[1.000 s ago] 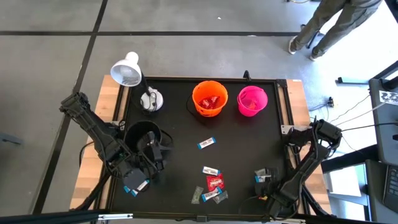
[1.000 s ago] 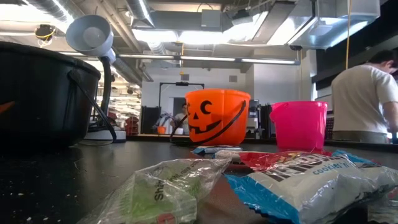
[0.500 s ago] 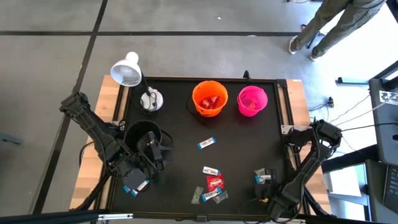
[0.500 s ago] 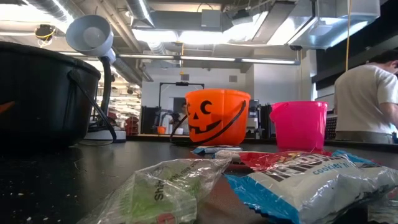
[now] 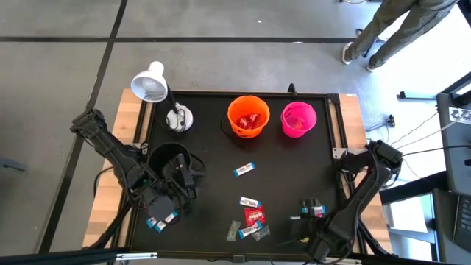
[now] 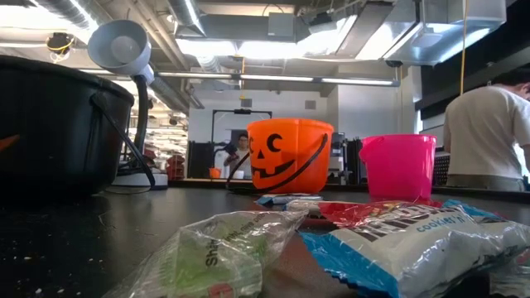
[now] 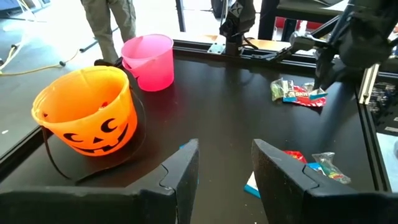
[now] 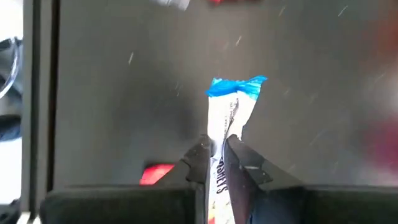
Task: Sort candy
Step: Put the white candy into the black bucket
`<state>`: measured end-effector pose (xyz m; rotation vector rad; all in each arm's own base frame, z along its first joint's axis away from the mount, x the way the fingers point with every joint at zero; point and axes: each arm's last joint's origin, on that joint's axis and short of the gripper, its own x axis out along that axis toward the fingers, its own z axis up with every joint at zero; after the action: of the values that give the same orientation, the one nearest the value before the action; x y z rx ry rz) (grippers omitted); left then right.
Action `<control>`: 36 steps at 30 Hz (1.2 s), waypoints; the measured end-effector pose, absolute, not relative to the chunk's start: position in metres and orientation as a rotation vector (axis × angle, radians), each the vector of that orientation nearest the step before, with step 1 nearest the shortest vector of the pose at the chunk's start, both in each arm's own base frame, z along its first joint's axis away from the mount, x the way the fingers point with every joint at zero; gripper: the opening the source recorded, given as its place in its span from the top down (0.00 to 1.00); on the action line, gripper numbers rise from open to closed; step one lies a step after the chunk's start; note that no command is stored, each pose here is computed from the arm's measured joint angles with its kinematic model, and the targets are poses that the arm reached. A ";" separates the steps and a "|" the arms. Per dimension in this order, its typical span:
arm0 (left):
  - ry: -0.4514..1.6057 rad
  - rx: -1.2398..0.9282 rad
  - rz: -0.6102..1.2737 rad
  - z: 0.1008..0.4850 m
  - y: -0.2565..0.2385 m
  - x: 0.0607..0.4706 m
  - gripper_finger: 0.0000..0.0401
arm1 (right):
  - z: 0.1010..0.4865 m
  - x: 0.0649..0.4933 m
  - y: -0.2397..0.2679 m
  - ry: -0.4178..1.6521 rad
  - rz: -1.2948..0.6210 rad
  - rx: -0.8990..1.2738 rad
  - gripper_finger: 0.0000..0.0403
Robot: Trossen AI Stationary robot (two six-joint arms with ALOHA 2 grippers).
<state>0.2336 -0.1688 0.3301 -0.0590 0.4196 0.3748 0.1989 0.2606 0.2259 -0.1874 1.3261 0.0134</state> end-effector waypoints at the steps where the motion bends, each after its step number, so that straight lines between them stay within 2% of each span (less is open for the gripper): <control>1: 0.420 -0.060 0.376 0.330 -0.168 0.234 0.65 | 0.229 0.203 0.259 1.303 0.012 -0.201 0.92; 10: 0.498 -0.028 0.249 0.315 -0.178 0.254 0.65 | 0.253 0.248 0.240 1.127 0.003 -0.275 0.92; 20: 0.477 0.092 0.233 0.289 -0.189 0.290 0.65 | 0.266 0.297 0.217 0.960 0.087 -0.267 0.92; 31: 0.471 0.287 0.113 0.267 -0.195 0.320 0.46 | 0.273 0.320 0.205 0.867 0.177 -0.218 0.92; 36: 0.505 0.363 0.065 0.256 -0.197 0.326 0.43 | 0.275 0.324 0.205 0.835 0.184 -0.205 0.92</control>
<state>0.3256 -0.1967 0.2563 0.3632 0.5054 0.0646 0.3238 0.2054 0.2751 -0.2048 0.8350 0.1840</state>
